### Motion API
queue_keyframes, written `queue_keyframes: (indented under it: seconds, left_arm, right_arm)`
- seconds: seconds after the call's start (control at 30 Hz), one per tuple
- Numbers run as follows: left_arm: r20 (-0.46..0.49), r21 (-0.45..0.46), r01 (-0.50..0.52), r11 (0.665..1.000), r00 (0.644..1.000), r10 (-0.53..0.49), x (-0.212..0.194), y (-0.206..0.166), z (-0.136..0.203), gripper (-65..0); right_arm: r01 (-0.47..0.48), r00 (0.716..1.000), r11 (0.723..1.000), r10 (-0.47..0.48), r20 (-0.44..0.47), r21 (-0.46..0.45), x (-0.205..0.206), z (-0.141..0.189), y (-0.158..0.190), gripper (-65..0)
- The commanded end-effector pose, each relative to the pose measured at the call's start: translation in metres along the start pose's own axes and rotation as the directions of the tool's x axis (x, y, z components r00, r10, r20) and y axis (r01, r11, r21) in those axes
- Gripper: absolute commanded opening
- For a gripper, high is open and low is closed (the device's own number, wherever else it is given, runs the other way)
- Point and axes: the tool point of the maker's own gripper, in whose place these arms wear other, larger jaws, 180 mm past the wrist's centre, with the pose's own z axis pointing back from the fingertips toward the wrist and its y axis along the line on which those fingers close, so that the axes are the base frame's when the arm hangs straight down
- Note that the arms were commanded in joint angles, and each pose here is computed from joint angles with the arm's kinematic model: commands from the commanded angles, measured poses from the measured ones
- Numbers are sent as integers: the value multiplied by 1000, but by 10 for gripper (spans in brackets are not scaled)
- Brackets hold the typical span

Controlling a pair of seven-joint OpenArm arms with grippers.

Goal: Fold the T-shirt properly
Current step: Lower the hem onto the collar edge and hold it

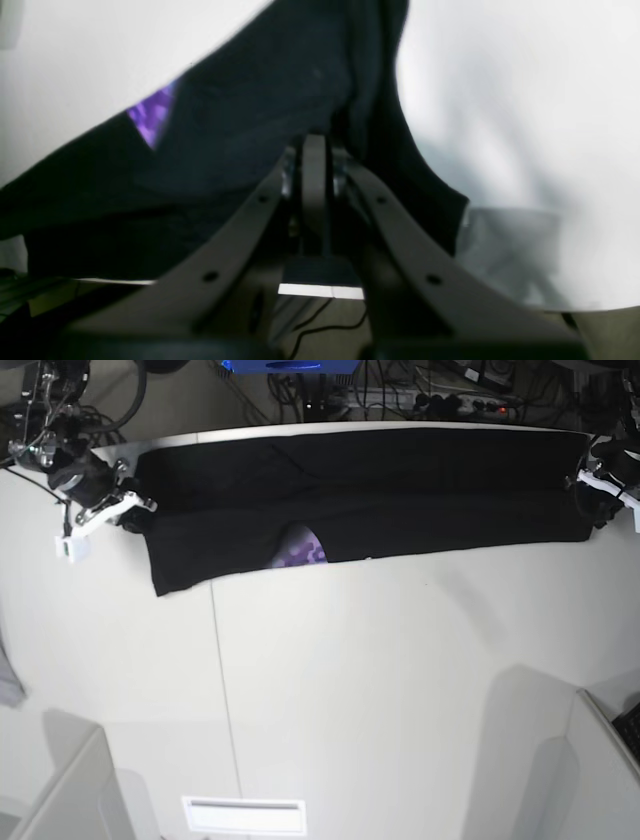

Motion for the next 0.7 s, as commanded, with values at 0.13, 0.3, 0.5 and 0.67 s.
queue_keyframes:
  seconds: [0.13, 0.3, 0.5, 0.67]
  left_arm:
    - [5, 86, 107, 991, 994, -108, 5, 12, 0, -650]
    - [-21, 42, 163, 986, 987, -162, -3, 0, -5, -650]
    - [-24, 41, 145, 989, 989, -144, -7, -1, -5, -650]
    - [-28, 42, 150, 988, 988, -149, -7, 0, -4, -650]
  right_arm:
    - [-1, 1000, 1000, 1, -2, -3, -8, 1, 2, -650]
    - [-53, 997, 999, 53, -57, 5, -27, -9, 13, -650]
    - [-76, 995, 996, 73, -64, -42, -35, -14, 11, -650]
    - [-92, 994, 993, 87, -64, -74, -37, -15, 6, -650]
